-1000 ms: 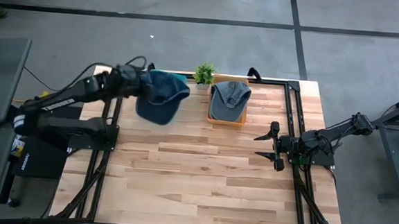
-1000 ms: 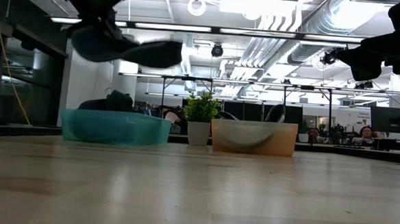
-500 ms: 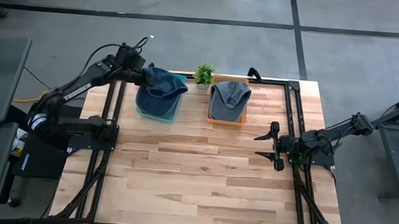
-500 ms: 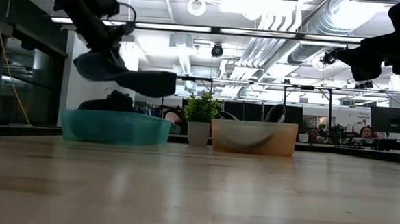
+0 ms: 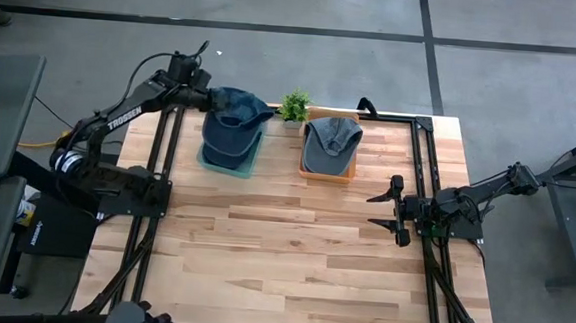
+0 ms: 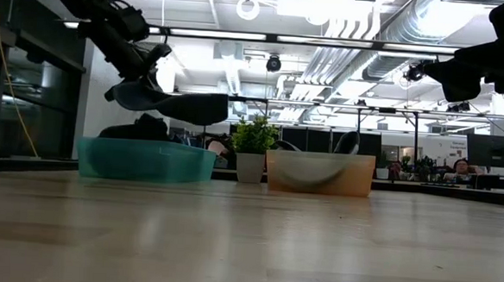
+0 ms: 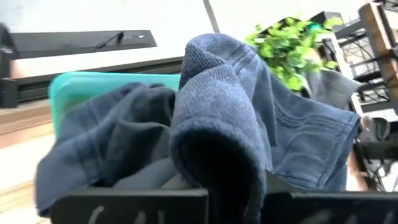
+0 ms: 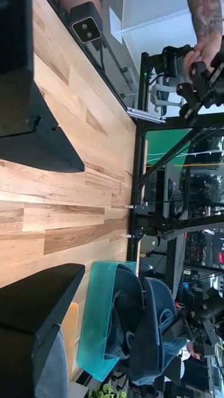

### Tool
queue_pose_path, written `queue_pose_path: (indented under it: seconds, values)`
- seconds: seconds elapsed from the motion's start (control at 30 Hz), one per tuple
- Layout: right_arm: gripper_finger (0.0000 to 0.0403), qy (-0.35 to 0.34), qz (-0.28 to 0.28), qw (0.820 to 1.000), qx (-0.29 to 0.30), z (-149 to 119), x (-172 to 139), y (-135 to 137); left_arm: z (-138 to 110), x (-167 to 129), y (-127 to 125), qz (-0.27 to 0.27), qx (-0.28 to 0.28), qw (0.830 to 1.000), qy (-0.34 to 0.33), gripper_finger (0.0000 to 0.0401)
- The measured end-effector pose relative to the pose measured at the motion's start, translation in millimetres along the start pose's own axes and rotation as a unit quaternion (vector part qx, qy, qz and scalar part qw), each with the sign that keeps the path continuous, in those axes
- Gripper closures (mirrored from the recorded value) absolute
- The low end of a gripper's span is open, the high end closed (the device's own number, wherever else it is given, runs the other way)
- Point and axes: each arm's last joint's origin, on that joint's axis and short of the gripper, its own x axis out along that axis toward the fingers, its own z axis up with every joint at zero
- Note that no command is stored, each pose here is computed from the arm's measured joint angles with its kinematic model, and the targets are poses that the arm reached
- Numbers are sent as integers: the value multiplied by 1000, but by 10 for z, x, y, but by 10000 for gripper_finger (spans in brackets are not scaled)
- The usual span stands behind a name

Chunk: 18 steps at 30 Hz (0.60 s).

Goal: Pick & Place hat
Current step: Put the dark gray cap into the green bin

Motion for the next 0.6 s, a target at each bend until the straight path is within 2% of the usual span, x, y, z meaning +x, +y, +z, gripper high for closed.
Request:
queue_pose_path:
  seconds: [0.37, 0.6]
  values:
    - [155, 0, 0, 1000, 0, 0, 0, 0, 24, 232, 255, 18, -36, 998, 42, 401]
    - [155, 0, 0, 1000, 0, 0, 0, 0, 8, 432, 405, 79, -42, 994, 57, 401]
